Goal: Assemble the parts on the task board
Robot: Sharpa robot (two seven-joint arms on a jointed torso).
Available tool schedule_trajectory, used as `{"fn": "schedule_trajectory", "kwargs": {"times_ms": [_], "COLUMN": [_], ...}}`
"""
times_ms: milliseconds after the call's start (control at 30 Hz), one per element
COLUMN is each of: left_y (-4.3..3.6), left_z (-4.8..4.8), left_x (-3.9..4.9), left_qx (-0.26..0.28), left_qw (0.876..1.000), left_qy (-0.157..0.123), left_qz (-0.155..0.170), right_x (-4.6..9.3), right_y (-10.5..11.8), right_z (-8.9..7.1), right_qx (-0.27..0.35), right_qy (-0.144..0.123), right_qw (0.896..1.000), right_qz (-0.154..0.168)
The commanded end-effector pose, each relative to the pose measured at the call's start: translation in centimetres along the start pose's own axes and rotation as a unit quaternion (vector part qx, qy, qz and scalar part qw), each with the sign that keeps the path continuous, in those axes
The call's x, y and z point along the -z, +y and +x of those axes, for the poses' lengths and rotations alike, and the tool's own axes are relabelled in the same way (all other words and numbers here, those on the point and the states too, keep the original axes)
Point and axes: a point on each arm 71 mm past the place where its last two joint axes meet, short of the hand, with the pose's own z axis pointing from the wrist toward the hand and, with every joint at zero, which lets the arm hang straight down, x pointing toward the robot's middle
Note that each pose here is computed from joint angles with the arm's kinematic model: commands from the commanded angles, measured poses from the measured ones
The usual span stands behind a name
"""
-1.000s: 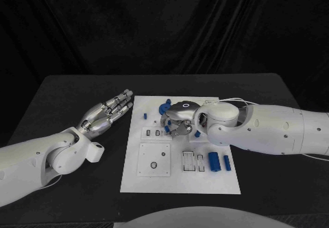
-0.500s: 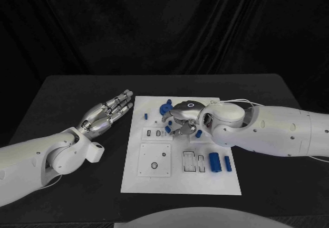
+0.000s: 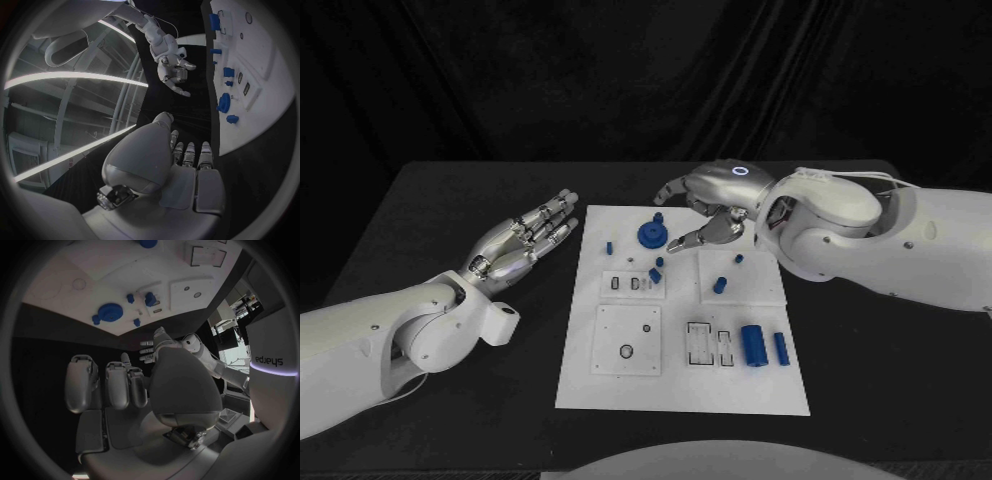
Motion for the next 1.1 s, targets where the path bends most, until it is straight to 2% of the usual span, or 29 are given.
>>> {"fn": "schedule_trajectory", "kwargs": {"times_ms": [33, 167, 300, 400, 467, 533, 567, 600, 667, 733, 867, 933, 967, 1100], "left_y": [-1.0, -1.77, -2.99, -4.54, -5.88, -6.78, -7.38, -7.62, -8.11, -8.38, -7.91, -7.42, -7.04, -6.42], "left_z": [-0.17, -0.25, -0.4, -0.56, -0.52, -0.37, -0.14, -0.01, 0.28, 0.62, 1.15, 1.39, 1.58, 1.93], "left_x": [-0.49, -0.98, -1.53, -2.43, -3.29, -3.94, -4.48, -4.74, -5.36, -6.09, -6.85, -7.02, -7.1, -7.28], "left_qx": [-0.017, -0.028, -0.051, -0.083, -0.122, -0.154, -0.18, -0.191, -0.213, -0.229, -0.24, -0.243, -0.247, -0.255], "left_qw": [0.999, 0.999, 0.997, 0.994, 0.99, 0.986, 0.983, 0.981, 0.977, 0.972, 0.956, 0.94, 0.924, 0.884], "left_qy": [-0.011, -0.016, -0.035, -0.044, -0.042, -0.036, -0.03, -0.027, -0.021, -0.012, 0.015, 0.041, 0.063, 0.103], "left_qz": [0.027, 0.031, 0.042, 0.052, 0.055, 0.049, 0.036, 0.026, 0.001, -0.048, -0.17, -0.237, -0.285, -0.378], "right_x": [0.8, 1.7, 2.2, 2.3, 2.4, 2.4, 2.3, 2.3, 2.2, 2.1, 1.8, 1.7, 1.7, 1.5], "right_y": [-0.6, -2.0, -3.4, -4.4, -4.9, -5.2, -5.4, -5.5, -5.7, -5.9, -6.3, -6.4, -6.5, -6.7], "right_z": [-1.6, -2.7, -3.4, -3.7, -3.7, -3.7, -3.7, -3.6, -3.5, -3.4, -3.1, -3.0, -2.8, -2.2], "right_qx": [-0.059, -0.097, -0.117, -0.122, -0.124, -0.124, -0.124, -0.124, -0.124, -0.123, -0.122, -0.122, -0.123, -0.124], "right_qy": [-0.014, -0.02, -0.037, -0.046, -0.047, -0.044, -0.04, -0.037, -0.032, -0.025, -0.016, -0.012, -0.01, -0.003], "right_qw": [0.998, 0.994, 0.991, 0.989, 0.988, 0.988, 0.988, 0.988, 0.987, 0.987, 0.987, 0.986, 0.986, 0.985], "right_qz": [0.017, 0.037, 0.057, 0.071, 0.079, 0.084, 0.088, 0.09, 0.094, 0.099, 0.106, 0.109, 0.111, 0.116]}}
